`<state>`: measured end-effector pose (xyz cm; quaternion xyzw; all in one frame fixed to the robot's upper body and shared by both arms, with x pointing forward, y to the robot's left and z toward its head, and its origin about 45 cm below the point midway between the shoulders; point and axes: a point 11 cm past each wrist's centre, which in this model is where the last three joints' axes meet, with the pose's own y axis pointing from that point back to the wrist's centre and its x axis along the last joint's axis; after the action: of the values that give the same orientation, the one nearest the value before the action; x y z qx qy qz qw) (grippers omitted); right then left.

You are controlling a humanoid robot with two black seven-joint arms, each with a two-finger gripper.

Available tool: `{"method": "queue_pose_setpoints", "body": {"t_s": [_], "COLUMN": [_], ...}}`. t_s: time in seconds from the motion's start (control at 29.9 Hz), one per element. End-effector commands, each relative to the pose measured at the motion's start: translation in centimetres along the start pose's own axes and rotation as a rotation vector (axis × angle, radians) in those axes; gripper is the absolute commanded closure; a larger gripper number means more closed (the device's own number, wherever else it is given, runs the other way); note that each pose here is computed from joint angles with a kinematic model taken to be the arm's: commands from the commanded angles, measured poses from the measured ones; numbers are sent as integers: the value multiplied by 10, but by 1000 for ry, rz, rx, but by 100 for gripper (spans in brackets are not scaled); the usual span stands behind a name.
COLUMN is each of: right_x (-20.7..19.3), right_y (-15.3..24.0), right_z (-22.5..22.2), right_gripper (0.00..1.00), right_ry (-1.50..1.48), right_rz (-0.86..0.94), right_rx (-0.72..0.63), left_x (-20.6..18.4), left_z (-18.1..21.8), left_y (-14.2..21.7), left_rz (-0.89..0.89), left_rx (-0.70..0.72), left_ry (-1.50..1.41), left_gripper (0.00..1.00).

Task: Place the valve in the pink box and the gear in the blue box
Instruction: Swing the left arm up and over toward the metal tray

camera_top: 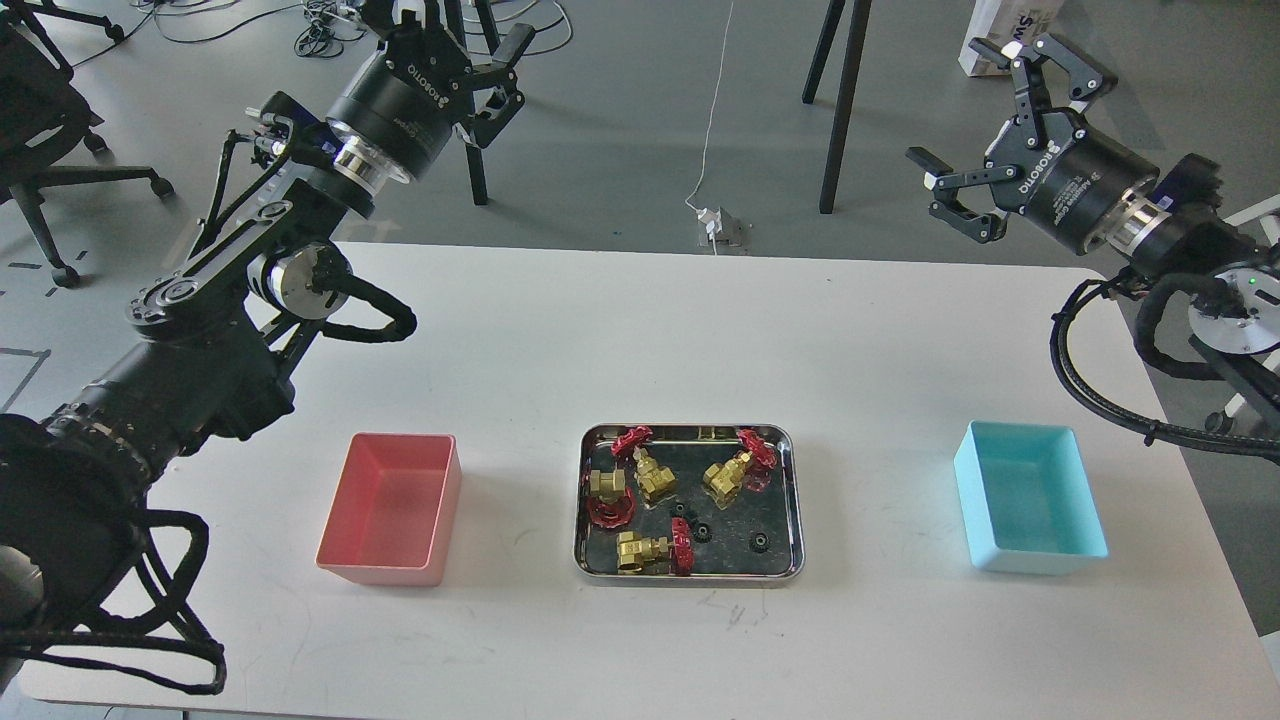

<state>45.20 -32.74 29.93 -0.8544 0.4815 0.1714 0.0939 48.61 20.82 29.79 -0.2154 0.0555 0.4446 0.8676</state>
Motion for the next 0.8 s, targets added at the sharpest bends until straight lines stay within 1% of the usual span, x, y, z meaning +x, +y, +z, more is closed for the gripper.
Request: {"method": "queue_pose_setpoints", "body": {"t_s": [0.0,0.07,0.17,0.27,0.33,0.4,0.47,0.57,0.67,0.77], "right_x": [7,7,4,4,-5,-7,-14,-18,-14,-3], "right_y": [1,0,-5,-11,-22,-26,-30,-31,-27,-16], "right_z": [-6,-10,-27,-53,-73,-87,-99,-111,-113,-117], "right_gripper": [1,1,1,1,1,1,1,1,1,1], "right_ry": [-13,-18,-35,-30,-26,-21,-6,16,8,4], "right_rz": [24,23,15,21,2,-1,-15,-24,-13,15], "right_rx": [29,47,108,169,203,224,236,246,249,256], "left_x": [4,8,13,35,16,10,-5,-17,-22,-32], "left_z": [-12,-11,-8,-31,-44,-51,-42,-12,-1,22], "left_y": [10,13,14,32,23,29,21,5,-4,-18], "left_rz": [18,25,51,159,138,147,114,85,67,15], "left_rx": [22,25,6,39,23,2,-60,-185,-221,-255], "left_ry": [13,7,26,62,127,187,251,319,329,311], "left_gripper": [0,0,0,0,0,0,0,0,0,0]}}
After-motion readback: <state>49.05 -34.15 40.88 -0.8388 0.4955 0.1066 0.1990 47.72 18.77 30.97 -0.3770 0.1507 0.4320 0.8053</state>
